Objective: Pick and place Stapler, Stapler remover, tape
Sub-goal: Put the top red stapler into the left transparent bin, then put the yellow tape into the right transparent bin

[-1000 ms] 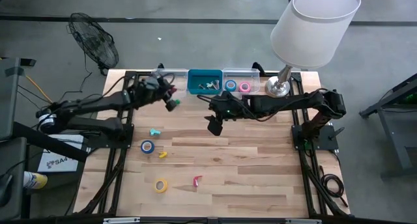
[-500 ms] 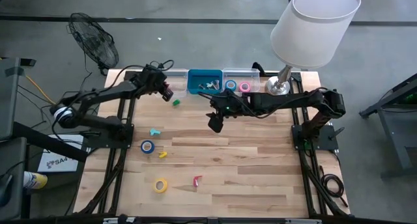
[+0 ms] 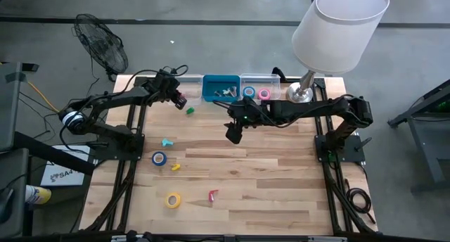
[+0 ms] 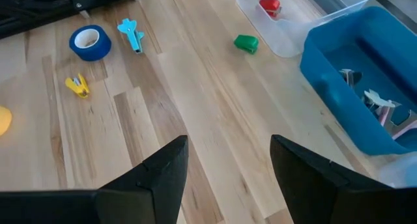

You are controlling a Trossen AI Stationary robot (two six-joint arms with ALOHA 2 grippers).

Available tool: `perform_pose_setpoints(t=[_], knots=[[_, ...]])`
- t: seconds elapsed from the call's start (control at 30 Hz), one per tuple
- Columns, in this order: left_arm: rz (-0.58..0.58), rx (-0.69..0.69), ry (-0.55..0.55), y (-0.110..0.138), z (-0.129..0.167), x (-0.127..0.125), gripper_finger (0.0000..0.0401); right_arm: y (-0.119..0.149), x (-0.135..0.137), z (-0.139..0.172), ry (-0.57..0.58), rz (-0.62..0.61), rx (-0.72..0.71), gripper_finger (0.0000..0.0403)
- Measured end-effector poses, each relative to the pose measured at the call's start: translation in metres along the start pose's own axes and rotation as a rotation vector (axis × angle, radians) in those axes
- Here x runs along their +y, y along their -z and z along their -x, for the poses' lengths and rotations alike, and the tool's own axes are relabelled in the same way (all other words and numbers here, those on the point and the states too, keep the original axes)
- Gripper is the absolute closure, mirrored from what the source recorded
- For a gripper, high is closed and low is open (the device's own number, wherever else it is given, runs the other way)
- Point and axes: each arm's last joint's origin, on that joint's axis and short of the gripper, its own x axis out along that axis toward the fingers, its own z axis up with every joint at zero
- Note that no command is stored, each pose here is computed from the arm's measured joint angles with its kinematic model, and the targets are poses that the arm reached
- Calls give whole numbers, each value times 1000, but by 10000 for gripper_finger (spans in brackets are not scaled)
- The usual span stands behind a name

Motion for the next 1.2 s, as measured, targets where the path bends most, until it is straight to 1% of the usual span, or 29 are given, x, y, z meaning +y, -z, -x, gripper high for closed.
perform_pose_setpoints(t=[0.27,0.37,0.5,0.63,0.77,0.93,1.07,1.2], knots=[[-2,0,-6,0,0,0,247,0,0,0,0,-23,0,194],[-2,-2,16,0,0,0,227,0,0,0,0,-27,0,194],[-5,-4,55,0,0,-2,216,0,0,0,8,-44,-2,194],[-61,-36,142,-3,6,-3,215,0,0,0,15,-51,-3,194],[-151,-105,251,-7,22,-5,215,1,-1,0,17,-73,3,194],[-249,-192,368,-9,52,-6,215,1,0,0,17,-76,7,194],[-296,-201,437,-1,78,-5,215,1,0,0,17,-86,7,194],[-297,-158,468,13,101,-4,215,1,0,0,17,-91,7,194]])
